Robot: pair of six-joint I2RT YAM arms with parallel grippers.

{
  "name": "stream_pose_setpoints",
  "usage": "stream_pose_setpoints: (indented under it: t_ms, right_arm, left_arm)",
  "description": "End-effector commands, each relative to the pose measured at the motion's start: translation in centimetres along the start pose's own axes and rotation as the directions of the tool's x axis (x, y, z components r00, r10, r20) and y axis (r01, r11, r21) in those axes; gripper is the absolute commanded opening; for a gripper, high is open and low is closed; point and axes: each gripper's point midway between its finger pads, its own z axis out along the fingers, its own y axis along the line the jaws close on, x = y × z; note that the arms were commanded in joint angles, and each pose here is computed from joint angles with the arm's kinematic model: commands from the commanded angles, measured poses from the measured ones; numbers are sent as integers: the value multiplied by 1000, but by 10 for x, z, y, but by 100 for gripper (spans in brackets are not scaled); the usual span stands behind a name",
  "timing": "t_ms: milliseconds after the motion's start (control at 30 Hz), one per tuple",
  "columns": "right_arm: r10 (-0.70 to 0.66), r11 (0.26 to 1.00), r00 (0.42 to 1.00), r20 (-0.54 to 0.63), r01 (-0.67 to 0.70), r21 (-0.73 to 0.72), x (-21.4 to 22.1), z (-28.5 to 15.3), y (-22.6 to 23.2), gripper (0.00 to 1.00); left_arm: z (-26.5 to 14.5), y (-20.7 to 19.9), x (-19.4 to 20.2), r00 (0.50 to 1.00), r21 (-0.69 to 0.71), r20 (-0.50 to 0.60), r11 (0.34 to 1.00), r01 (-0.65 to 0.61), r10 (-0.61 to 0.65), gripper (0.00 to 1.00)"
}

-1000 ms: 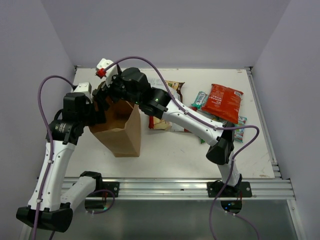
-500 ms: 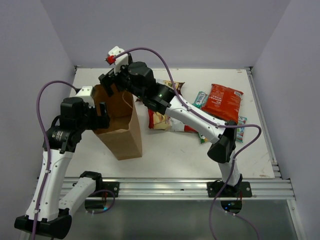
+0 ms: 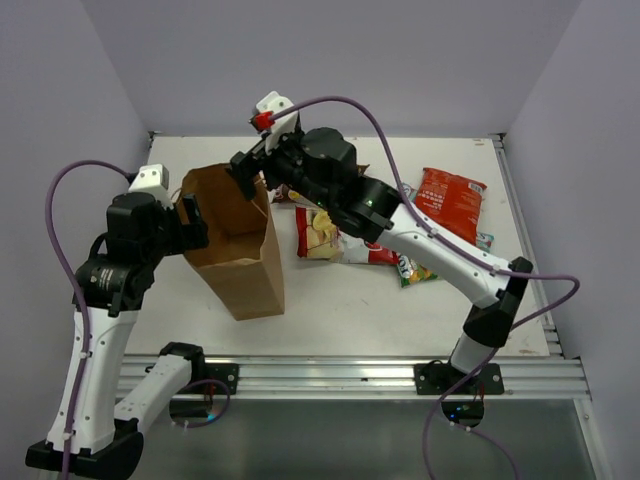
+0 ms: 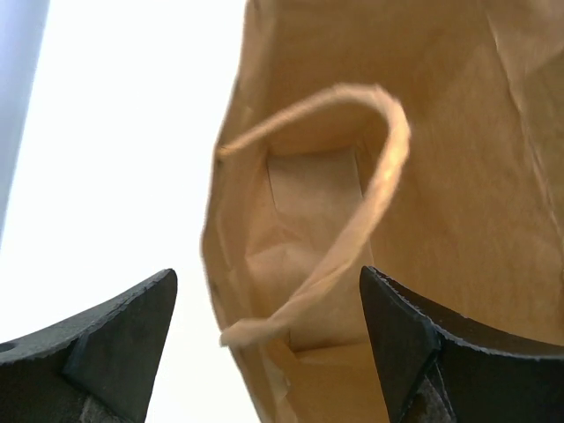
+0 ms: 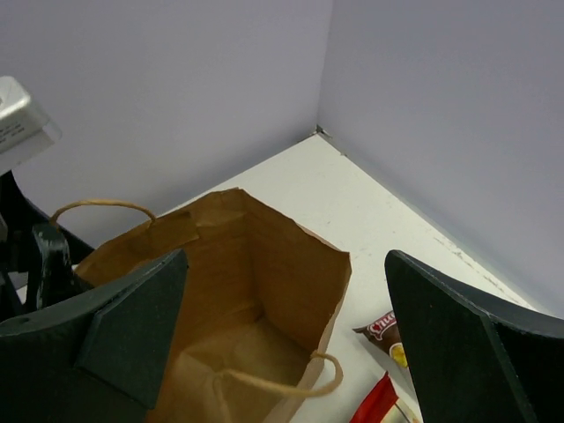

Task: Place the snacks into the paper bag
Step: Adjust the paper bag at the center of the board.

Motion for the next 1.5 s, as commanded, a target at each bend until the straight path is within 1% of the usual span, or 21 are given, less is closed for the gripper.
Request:
stream_pose_setpoints:
  t_ms: [0, 133, 167, 200, 267, 300, 333, 500, 533, 567, 600, 667, 700, 733, 800, 833, 933, 1133, 1267, 1400, 1467]
  right_arm:
    - [36, 999, 996, 85, -34, -25, -37, -36, 0, 99]
    - [49, 999, 996, 74, -48, -12, -32, -64, -6, 98]
    - [84, 996, 994, 69, -84, -9, -29, -69, -7, 99]
    - [86, 996, 995, 41, -86, -5, -15, -71, -7, 99]
    - [106, 994, 993, 53, -107, 5, -19, -88, -11, 99]
    - [107, 994, 994, 29, -107, 7, -7, -92, -11, 99]
    - [109, 994, 994, 31, -109, 10, -9, -102, -13, 99]
    - [126, 991, 991, -47, -124, 46, 25, -126, -19, 99]
    - [130, 991, 990, -53, -127, 51, 27, -132, -21, 99]
    - [140, 989, 988, -62, -136, 63, 34, -140, -24, 98]
    - [143, 988, 988, -61, -139, 66, 35, -145, -24, 99]
    - [153, 986, 986, -62, -148, 80, 37, -156, -28, 99]
    - [156, 984, 985, -76, -149, 94, 44, -159, -30, 99]
    - [155, 984, 984, -86, -146, 102, 48, -163, -32, 98]
    - [158, 983, 983, -89, -148, 112, 51, -171, -34, 98]
    - [157, 982, 983, -95, -144, 125, 53, -174, -37, 99]
    - [155, 976, 982, -111, -135, 169, 61, -183, -45, 98]
    - [228, 923, 959, -169, -158, 350, 86, -203, -71, 99]
    - [292, 838, 943, -158, -173, 518, 104, -217, -96, 98]
    - [366, 761, 921, -133, -214, 612, 124, -223, -118, 99]
    - [425, 723, 897, -124, -254, 642, 141, -224, -125, 99]
  left_arm:
    - [-16, 10, -18, 996, -73, 58, 995, 72, -68, 88]
    - [-17, 14, -19, 994, -97, 61, 991, 95, -89, 84]
    - [-17, 14, -16, 994, -99, 52, 990, 96, -91, 84]
    - [-15, 14, -15, 995, -100, 43, 990, 97, -93, 83]
    - [-13, 14, -14, 995, -107, 34, 989, 98, -95, 80]
    - [-13, 14, -14, 995, -108, 35, 989, 98, -94, 78]
    - [-11, 14, -14, 995, -111, 32, 989, 97, -94, 77]
    - [-6, 13, -17, 996, -109, 29, 990, 88, -85, 63]
    - [-3, 12, -17, 996, -106, 23, 991, 83, -81, 55]
    - [-2, 12, -18, 996, -107, 28, 991, 84, -82, 50]
    - [-1, 12, -18, 996, -108, 27, 991, 83, -80, 48]
    - [2, 12, -17, 997, -110, 22, 991, 77, -75, 38]
    - [3, 12, -17, 997, -113, 16, 991, 74, -73, 36]
    - [4, 12, -17, 998, -115, 14, 991, 70, -69, 26]
    - [6, 13, -17, 998, -121, 12, 991, 65, -64, 18]
    - [6, 13, -20, 998, -122, 16, 991, 62, -60, 10]
    - [8, 15, -26, 998, -139, 29, 989, 56, -53, 0]
    - [20, 14, -40, 998, -152, 47, 988, 39, -33, 0]
    - [27, 13, -55, 997, -158, 70, 987, 26, -15, 0]
    - [30, 12, -75, 995, -172, 98, 985, 8, 9, 0]
    - [32, 14, -81, 994, -187, 108, 982, -3, 23, 0]
